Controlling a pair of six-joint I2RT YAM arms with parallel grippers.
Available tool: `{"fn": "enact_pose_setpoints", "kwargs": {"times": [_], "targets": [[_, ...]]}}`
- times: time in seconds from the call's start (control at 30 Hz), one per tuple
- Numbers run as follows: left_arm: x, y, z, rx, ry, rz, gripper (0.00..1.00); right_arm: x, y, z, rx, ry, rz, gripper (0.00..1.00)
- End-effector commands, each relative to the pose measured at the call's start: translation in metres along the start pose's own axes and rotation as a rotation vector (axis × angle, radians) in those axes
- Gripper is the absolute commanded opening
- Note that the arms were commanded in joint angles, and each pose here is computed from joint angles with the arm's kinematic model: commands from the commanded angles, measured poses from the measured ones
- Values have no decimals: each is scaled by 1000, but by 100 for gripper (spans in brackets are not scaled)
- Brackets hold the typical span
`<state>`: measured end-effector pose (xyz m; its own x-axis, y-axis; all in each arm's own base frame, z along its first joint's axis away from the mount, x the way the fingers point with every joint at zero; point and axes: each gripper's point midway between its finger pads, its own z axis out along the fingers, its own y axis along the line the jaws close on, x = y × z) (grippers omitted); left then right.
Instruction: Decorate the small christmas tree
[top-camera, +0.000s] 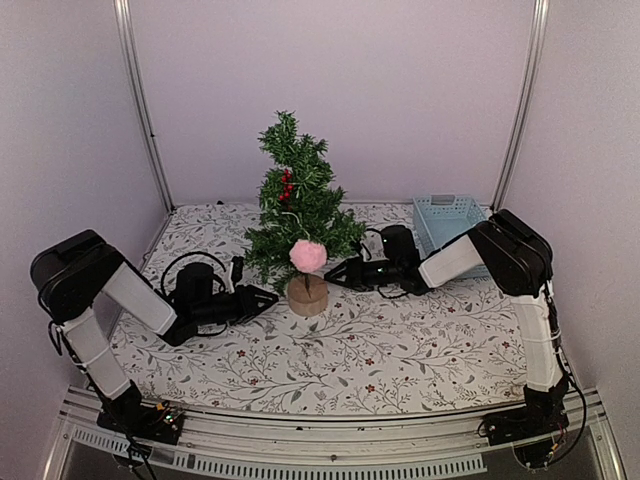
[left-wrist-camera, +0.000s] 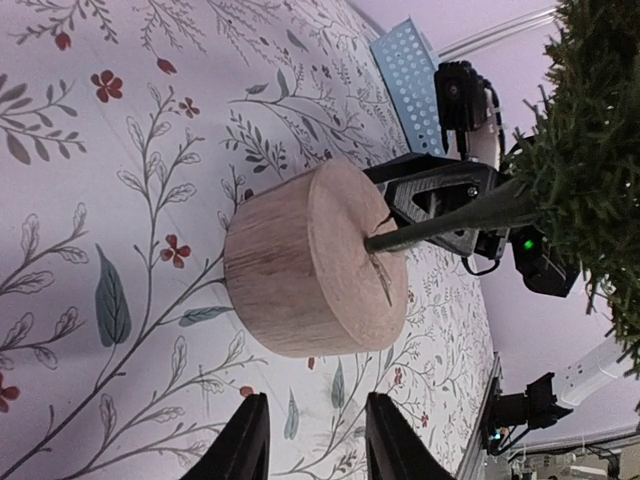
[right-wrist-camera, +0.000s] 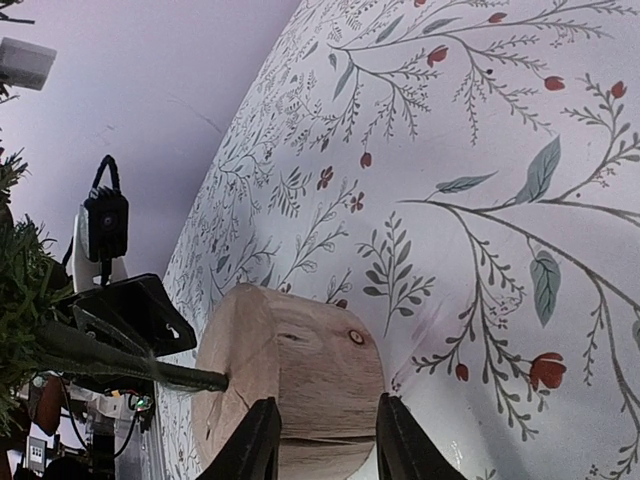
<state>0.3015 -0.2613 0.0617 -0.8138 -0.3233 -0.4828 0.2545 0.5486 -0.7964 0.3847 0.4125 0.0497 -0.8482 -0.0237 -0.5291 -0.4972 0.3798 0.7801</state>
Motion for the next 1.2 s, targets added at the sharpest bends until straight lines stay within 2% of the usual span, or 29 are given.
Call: {"fn": "enact_pose_setpoints", "kwargs": {"times": [0.0,0.53,1.17], "targets": [[-7,-19,13,86,-14,26,33,5,6,9,-38,21,-9,35],[-10,-8,40,88,1,15,30,32,19,6,-60,61,-7,28],[-19,4,64,90,37,45,27,55,47,-16,-76,42,12,26]]}}
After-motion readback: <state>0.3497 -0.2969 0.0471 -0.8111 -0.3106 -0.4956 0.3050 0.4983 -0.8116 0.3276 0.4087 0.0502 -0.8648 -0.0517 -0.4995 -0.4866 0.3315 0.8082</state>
